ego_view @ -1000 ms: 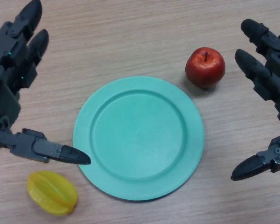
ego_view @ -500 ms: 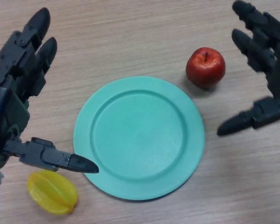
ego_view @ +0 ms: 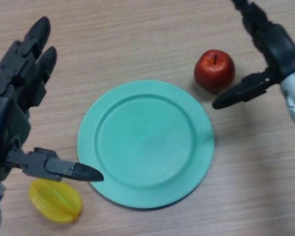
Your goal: Pick up the red apple and place it on the plate
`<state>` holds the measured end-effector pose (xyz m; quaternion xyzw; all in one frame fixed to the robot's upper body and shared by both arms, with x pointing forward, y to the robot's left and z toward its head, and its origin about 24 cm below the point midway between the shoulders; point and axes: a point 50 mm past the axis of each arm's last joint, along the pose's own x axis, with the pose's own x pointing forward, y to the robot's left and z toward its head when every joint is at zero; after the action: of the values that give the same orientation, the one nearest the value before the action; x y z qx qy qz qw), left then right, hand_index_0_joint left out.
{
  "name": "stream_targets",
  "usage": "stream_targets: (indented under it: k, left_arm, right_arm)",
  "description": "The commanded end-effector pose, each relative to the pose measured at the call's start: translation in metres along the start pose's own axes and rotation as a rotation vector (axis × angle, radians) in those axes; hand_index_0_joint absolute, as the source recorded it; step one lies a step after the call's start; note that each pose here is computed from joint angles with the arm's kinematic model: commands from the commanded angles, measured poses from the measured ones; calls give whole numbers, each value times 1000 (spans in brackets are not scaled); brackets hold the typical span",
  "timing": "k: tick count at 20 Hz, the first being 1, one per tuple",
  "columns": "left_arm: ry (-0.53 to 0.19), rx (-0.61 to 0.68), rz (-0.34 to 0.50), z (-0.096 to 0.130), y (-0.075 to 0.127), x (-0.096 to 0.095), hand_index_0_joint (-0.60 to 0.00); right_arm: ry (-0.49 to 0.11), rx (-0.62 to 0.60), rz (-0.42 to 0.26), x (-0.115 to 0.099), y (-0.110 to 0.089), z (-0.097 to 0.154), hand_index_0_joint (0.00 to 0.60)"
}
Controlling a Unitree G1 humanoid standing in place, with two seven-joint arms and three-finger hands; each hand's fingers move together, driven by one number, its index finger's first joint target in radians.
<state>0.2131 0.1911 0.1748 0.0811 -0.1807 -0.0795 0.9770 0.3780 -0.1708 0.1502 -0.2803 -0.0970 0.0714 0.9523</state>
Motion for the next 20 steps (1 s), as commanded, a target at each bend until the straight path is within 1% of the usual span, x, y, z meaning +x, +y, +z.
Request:
stream_targets:
  k: [1,2,4,5,6,7,10,12,14,15,16,17,18,19,20]
  left_arm:
    - [-228,73,72,30,14,-7,0]
    - [-230,73,77,29,15,-8,0]
    - [-232,72,85,29,16,-8,0]
    - [-234,73,91,29,17,-9,0]
    - [-234,73,97,28,18,-9,0]
    - [-230,73,111,27,22,-11,0]
    - [-230,74,130,26,25,-13,0]
    - [-225,81,138,25,27,-12,0]
    - [-222,84,137,25,27,-12,0]
    - [-226,90,135,26,27,-11,0]
    - [-228,91,134,27,27,-11,0]
    - [-230,94,124,29,27,-11,0]
    - [-230,93,122,29,27,-10,0]
    - [-233,89,117,30,27,-10,0]
    - [-236,88,117,31,27,-10,0]
  right_arm:
    - [-236,-69,-109,21,-12,46,0]
    - [-225,-79,-112,25,-8,44,0]
    - [-207,-85,-119,28,-3,41,200]
    - [-182,-88,-133,31,1,37,350]
    - [-158,-87,-149,34,4,34,450]
    - [-107,-41,-224,38,7,28,599]
    - [-99,-22,-243,38,6,26,600]
    - [-114,6,-233,36,6,27,600]
    - [-153,18,-213,34,8,34,600]
    - [-193,27,-183,30,11,42,600]
    - [-211,33,-168,28,13,46,600]
    - [-239,64,-127,20,20,53,600]
    - [-243,71,-106,15,24,55,600]
    - [-239,117,-47,4,36,59,600]
    - [-235,139,-27,-1,41,60,600]
